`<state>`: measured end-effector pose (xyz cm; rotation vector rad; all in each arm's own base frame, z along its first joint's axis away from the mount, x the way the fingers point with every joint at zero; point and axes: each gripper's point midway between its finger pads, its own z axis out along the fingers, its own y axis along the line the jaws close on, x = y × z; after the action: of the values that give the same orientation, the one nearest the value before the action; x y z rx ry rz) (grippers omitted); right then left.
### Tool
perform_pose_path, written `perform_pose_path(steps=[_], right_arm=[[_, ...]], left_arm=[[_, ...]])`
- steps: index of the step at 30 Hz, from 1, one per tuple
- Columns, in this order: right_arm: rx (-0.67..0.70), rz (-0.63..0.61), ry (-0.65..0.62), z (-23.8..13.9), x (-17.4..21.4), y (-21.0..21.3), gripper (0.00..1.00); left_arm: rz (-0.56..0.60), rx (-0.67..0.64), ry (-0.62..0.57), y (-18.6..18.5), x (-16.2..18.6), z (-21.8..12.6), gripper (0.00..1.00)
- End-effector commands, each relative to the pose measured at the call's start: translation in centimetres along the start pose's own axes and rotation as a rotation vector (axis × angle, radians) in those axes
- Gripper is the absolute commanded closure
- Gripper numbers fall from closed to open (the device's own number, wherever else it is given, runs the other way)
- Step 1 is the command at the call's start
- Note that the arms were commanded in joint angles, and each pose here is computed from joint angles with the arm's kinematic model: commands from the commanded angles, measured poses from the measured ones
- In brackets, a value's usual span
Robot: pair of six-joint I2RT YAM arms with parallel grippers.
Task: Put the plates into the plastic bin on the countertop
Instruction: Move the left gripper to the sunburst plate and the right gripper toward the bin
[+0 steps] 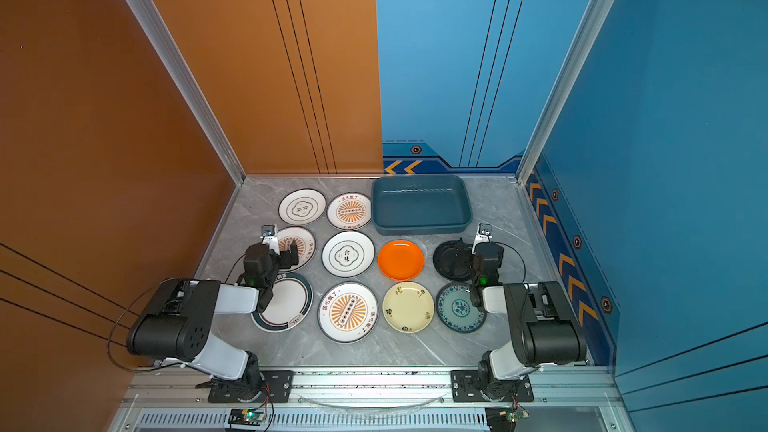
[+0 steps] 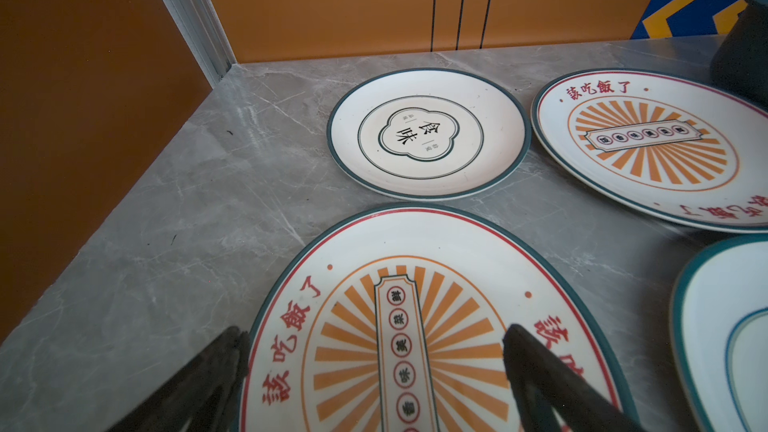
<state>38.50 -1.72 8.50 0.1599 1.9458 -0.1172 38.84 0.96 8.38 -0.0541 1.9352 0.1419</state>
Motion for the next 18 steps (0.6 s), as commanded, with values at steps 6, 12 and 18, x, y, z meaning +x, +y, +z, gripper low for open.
perform_pose_path(steps=[6,12,18], right_arm=[[0.020,-0.008,-0.026,0.4,-1.0,-0.3,0.00],[0.103,0.015,-0.041,0.1,-1.7,-1.5,0.00],[0.233,0.084,0.028,-2.2,-5.8,-3.4,0.00]], left_arm=[[-0.008,0.014,-0.013,0.1,-0.8,0.5,0.02],[-0.031,-0.123,-0.018,2.2,-2.7,-0.6,0.02],[-0.040,-0.158,-0.066,2.5,-5.1,-3.2,0.02]])
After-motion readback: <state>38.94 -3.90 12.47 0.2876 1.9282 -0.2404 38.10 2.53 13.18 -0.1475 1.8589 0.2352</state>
